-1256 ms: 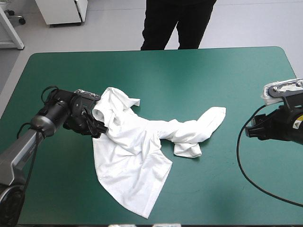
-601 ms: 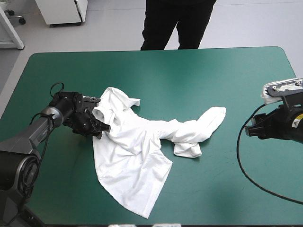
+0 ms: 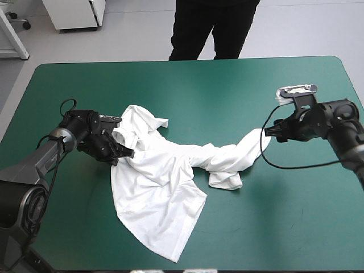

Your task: Fold the cloth

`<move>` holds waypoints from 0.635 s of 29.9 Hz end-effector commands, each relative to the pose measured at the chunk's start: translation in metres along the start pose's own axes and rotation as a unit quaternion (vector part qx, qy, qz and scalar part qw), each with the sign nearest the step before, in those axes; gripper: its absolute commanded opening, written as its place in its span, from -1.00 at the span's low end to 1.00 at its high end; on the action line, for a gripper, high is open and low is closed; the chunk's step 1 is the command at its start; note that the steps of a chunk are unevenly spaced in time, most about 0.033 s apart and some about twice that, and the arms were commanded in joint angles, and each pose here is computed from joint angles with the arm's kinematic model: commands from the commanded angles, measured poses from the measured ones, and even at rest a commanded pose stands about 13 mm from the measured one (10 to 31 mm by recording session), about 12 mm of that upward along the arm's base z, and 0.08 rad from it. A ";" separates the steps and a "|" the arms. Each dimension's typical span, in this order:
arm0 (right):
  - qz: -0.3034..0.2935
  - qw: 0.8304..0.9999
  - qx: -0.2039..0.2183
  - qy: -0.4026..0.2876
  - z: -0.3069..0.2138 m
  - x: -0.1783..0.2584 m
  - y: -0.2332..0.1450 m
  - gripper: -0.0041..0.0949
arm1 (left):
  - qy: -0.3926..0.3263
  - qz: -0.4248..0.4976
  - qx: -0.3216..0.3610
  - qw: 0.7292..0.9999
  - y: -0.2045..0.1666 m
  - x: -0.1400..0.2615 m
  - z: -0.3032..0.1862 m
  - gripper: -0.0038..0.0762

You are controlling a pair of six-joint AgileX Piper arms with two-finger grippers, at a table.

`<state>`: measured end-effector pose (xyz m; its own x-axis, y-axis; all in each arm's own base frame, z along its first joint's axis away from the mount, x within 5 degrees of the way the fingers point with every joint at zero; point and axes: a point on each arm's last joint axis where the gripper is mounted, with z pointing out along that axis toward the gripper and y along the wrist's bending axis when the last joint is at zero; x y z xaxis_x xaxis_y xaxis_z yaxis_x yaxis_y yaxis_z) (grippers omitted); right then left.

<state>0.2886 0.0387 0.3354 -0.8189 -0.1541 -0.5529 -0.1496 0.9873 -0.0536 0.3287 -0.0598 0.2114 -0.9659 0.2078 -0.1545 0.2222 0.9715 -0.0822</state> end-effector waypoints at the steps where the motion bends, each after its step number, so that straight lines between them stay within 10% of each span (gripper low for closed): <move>1: 0.005 1.000 -0.004 -0.030 0.026 -0.017 0.000 0.36 | -0.016 -0.007 0.014 1.000 -0.005 -0.002 -0.011 -0.93; 19: 0.002 0.998 -0.018 0.062 0.141 -0.042 0.006 0.26 | -0.003 -0.006 0.014 1.000 -0.005 0.000 -0.011 -0.93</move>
<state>0.3959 0.0566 0.2251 -0.9073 -0.1657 -0.3865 -0.1672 0.9855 -0.0299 0.3284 -0.0598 0.2113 -0.9667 0.2085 -0.1484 0.2223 0.9714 -0.0830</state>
